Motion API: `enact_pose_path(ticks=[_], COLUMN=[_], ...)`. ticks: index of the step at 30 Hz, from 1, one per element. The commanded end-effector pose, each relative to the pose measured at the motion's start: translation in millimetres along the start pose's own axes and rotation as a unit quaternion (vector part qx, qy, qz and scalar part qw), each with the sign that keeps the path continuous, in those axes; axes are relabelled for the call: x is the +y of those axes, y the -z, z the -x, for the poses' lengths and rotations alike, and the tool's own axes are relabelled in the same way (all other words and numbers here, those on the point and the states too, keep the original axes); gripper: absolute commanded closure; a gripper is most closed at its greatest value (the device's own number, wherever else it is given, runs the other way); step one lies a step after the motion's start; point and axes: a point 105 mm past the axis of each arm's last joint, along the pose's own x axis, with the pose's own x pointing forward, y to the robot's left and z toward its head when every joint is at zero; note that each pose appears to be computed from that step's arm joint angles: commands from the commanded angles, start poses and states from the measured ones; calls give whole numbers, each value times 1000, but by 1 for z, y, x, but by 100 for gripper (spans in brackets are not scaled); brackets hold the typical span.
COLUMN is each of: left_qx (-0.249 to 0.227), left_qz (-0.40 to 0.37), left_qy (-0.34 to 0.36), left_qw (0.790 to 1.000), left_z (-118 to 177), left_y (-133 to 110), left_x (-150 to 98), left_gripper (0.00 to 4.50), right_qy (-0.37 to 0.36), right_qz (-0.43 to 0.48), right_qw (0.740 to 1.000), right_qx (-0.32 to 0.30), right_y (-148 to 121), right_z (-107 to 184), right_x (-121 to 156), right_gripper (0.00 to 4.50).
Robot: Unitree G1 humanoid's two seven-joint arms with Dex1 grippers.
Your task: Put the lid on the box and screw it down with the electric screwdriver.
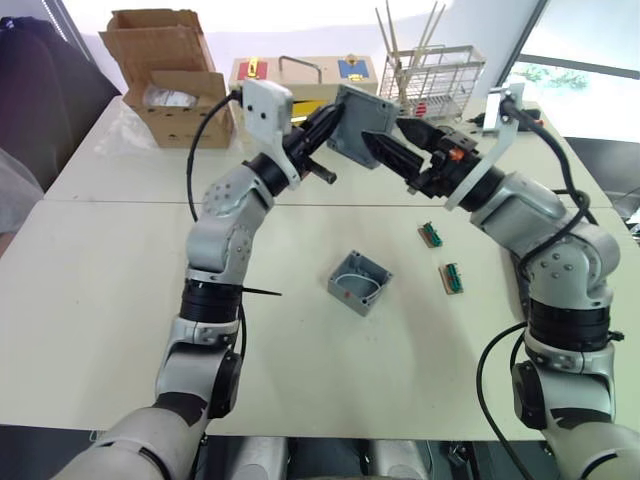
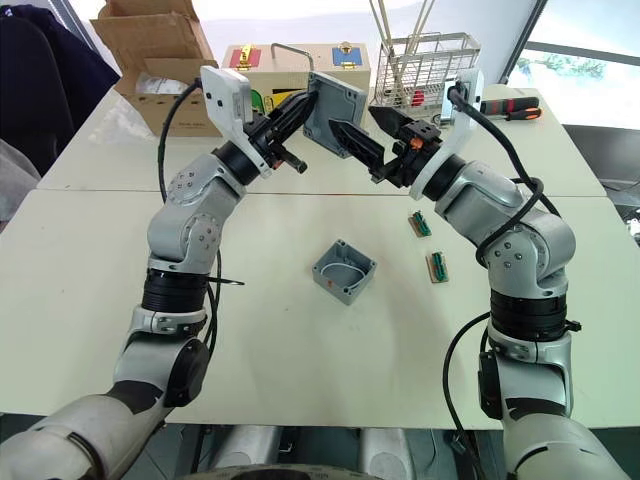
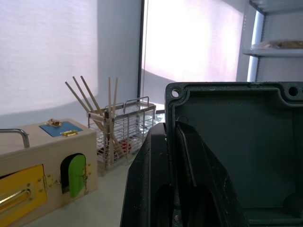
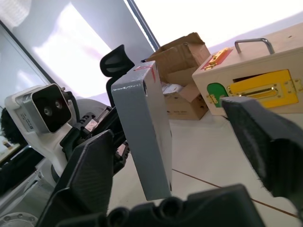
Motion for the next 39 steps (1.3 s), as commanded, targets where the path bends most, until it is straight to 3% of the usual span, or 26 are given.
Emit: enact_pose_path(ticks=[1, 4, 7, 13, 17, 22, 26, 30, 33, 35, 39], left_qx=[-31, -32, -33, -30, -24, -6, 19, 50, 136, 156, 165], left_qz=[-20, -20, -20, -21, -5, 66, 177, 201, 181, 179, 166], left_qy=[11, 10, 12, 18, 28, 46, 45, 56, 96, 110, 122], left_qw=[999, 999, 999, 999, 999, 997, 983, 977, 969, 965, 964], left_z=[-3, -3, -3, -2, 0, 22, 56, 73, 90, 95, 93], left_y=[-19, -20, -21, -19, -16, -27, -26, -16, 12, 19, 23], left_x=[-4, -3, -3, -5, -5, 10, 34, 38, 24, 19, 14], left_gripper=[450, 450, 450, 450, 302, 46, 46, 46, 46, 46, 46], right_qy=[-12, -22, -24, -20, -21, -6, -21, -61, -107, -131, -136], right_qz=[27, 26, 24, 21, 28, 115, 351, 461, 591, 628, 662], right_qw=[999, 999, 999, 1000, 999, 993, 936, 885, 799, 767, 737], right_qx=[-24, -13, -9, -11, -13, -38, -22, -18, 4, 11, 16], right_y=[-13, -7, -4, -3, -5, -15, -5, 18, 58, 79, 106], right_z=[1, 2, 2, 2, 3, 9, 22, 33, 57, 70, 86], right_x=[8, 13, 15, 15, 16, 19, 35, 53, 61, 62, 54], right_gripper=[174, 286, 438, 438, 438, 438, 438, 438, 438, 438, 438])
